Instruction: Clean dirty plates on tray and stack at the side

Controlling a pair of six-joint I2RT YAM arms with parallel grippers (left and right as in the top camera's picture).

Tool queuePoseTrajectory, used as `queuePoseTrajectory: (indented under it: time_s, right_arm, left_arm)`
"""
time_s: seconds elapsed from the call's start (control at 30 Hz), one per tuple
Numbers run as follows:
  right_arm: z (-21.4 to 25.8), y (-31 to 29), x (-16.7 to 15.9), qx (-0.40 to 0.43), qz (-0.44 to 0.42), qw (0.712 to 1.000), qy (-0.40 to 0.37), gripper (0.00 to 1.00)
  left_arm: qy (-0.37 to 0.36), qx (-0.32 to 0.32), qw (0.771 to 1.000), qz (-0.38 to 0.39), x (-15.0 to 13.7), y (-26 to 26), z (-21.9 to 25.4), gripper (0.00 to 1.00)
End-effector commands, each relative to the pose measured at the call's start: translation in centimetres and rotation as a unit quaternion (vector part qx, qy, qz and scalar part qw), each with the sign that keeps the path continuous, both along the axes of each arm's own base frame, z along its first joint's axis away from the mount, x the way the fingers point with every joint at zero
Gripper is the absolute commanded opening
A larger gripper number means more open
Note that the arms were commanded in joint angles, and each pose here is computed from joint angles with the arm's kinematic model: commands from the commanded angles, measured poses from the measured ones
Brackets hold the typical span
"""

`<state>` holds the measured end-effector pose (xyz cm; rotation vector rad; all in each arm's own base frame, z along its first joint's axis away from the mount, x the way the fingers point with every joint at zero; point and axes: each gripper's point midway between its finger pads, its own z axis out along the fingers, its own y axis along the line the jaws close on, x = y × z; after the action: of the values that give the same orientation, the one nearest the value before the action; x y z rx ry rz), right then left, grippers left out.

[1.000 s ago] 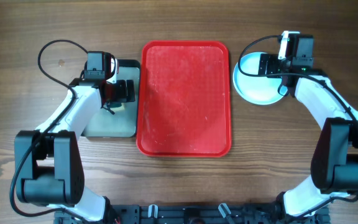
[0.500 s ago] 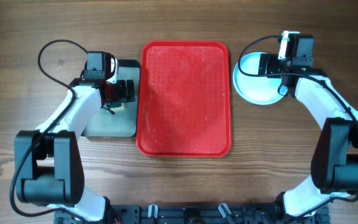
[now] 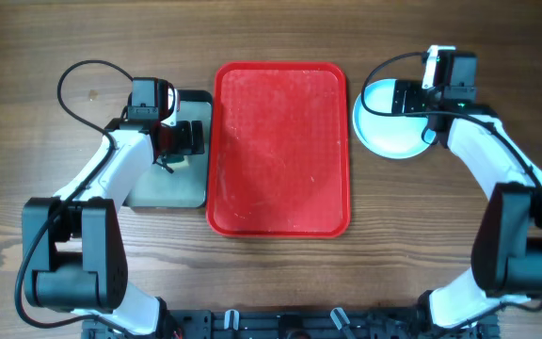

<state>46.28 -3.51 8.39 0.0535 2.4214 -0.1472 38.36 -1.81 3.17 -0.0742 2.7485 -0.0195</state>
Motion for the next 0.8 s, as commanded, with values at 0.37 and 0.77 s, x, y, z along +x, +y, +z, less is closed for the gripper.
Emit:
queuePoseTrajectory:
  time_s: [0.37,0.77]
  right_arm:
    - [21.1,0.0,-3.7,-0.019,0.004,0.97,-0.241,1.0]
    - [33.1,0.4,-12.0,-0.026,0.002,0.919,-0.392,1.0]
  left_arm:
    - [0.002,0.004,1.0,0.0,0.0,0.1,-0.2,1.0]
    - [0.002,0.004,1.0,0.0,0.0,0.1,-0.2,1.0]
